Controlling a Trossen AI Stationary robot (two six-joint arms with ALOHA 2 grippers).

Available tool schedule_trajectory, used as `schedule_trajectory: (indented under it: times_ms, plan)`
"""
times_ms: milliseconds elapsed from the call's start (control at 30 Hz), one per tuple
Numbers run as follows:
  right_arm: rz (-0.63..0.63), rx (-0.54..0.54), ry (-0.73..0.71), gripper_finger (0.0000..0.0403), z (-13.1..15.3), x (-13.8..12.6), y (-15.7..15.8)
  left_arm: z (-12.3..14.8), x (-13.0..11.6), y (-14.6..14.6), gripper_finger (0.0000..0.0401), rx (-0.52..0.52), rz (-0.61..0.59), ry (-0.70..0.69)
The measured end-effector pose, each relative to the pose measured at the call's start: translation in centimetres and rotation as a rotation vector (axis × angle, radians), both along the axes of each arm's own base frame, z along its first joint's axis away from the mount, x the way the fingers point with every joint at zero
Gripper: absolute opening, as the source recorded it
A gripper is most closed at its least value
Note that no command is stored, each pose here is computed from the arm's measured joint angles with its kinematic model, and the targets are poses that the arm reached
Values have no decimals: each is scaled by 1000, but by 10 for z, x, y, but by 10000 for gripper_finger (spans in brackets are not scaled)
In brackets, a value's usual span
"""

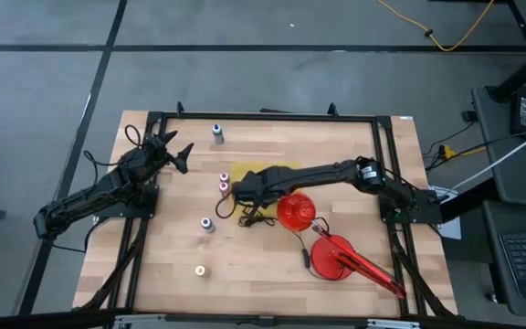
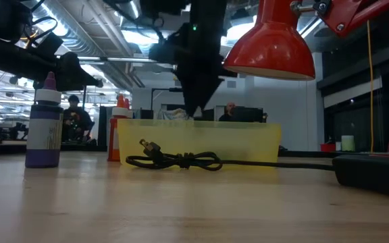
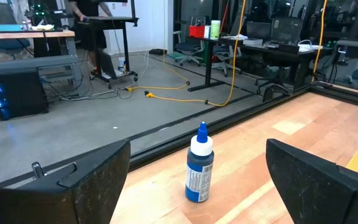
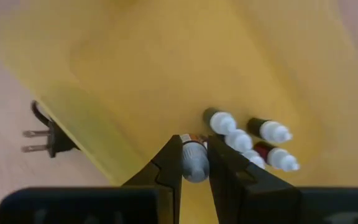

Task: Pick & Place food coloring
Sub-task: Put the small red food coloring bottle into the yellow container, then put the large blue food coloring bottle into the yellow container

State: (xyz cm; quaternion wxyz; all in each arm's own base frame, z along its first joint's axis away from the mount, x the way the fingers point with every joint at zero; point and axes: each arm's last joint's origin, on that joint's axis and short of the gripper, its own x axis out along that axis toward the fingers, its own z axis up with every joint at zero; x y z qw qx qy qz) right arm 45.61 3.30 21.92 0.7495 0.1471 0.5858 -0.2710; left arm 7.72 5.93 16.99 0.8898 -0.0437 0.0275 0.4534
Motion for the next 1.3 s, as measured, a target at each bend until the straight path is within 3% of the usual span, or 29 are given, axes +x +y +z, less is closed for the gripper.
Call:
schedule_trajectory:
  times_ms: [700,967,1300]
  plan:
    - [75,32,30,75,-46,-2,-11,0,0,0,365,0,0,0]
    - [109,40,-10,119,-35,4,-13,0,0,0,364,0,0,0]
    - [154,11,-102,130,-4,10,-38,0,0,0,363,0,0,0]
